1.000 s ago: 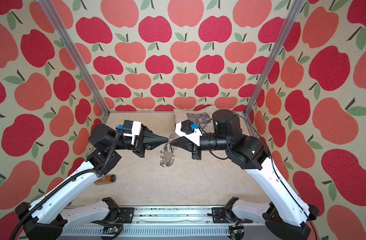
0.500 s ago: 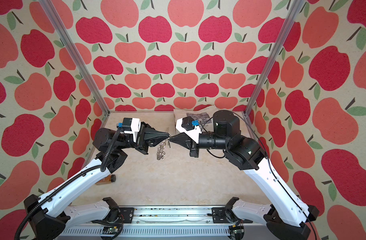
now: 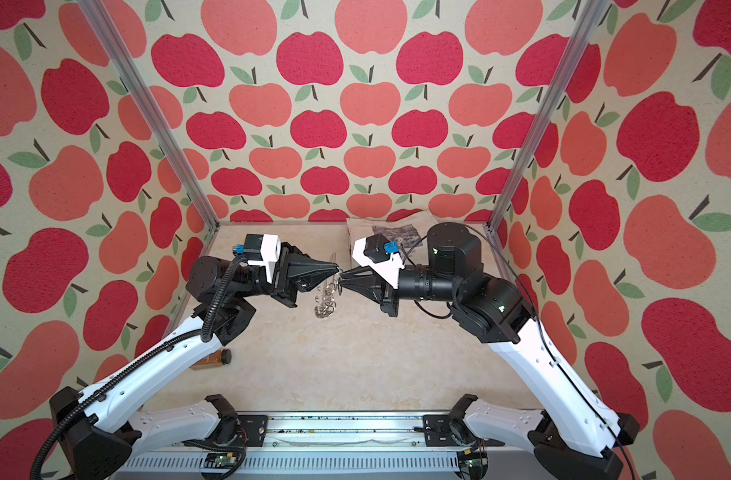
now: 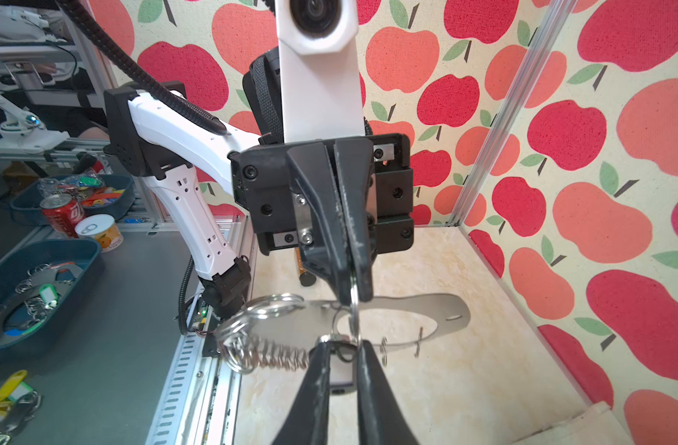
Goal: Put the keys on the keyring
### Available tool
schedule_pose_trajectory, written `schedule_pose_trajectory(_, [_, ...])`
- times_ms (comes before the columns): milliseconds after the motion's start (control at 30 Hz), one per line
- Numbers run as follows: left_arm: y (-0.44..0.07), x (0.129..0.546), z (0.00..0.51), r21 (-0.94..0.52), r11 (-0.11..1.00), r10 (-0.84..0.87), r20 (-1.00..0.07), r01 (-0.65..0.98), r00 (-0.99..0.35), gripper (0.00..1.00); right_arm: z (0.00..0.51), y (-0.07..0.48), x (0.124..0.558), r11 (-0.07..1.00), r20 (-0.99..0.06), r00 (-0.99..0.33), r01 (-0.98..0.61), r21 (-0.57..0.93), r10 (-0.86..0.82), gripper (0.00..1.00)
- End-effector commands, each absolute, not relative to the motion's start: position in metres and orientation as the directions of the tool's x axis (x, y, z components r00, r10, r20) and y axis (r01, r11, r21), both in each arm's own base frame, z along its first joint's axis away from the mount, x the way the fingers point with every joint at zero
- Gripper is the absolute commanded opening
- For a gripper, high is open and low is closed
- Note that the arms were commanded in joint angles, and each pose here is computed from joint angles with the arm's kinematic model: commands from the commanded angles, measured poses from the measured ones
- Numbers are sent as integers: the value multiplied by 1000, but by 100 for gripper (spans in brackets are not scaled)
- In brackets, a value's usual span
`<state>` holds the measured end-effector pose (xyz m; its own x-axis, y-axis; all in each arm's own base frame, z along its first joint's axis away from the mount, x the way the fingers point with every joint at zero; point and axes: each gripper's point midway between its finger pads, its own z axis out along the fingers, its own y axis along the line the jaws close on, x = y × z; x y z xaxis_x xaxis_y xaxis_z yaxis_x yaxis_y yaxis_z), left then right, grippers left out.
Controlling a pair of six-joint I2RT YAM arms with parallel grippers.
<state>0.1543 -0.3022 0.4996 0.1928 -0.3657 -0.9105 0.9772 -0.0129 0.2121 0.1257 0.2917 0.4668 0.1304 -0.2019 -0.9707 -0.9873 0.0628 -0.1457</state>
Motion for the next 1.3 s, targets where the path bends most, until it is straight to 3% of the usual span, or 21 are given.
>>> schedule_pose_trajectory(0, [-291,145,520,276,26,-408,-875,961,262,0,467,279,122,90,-967,124,-985,-147,-221,24])
schedule_pose_trajectory(333, [-291,143,520,275,11,-414,-874,961,255,0,487,272,122,124,-969,176,-972,-199,-174,30])
schedule_pose_trajectory(667, [-293,143,519,270,-1,-417,-875,963,245,0,495,285,118,58,-980,158,-984,-166,-118,19])
schedule_pose_trajectory(1267, [-293,141,520,280,-8,-419,-873,960,251,0,493,297,122,28,-987,127,-991,-131,-102,15])
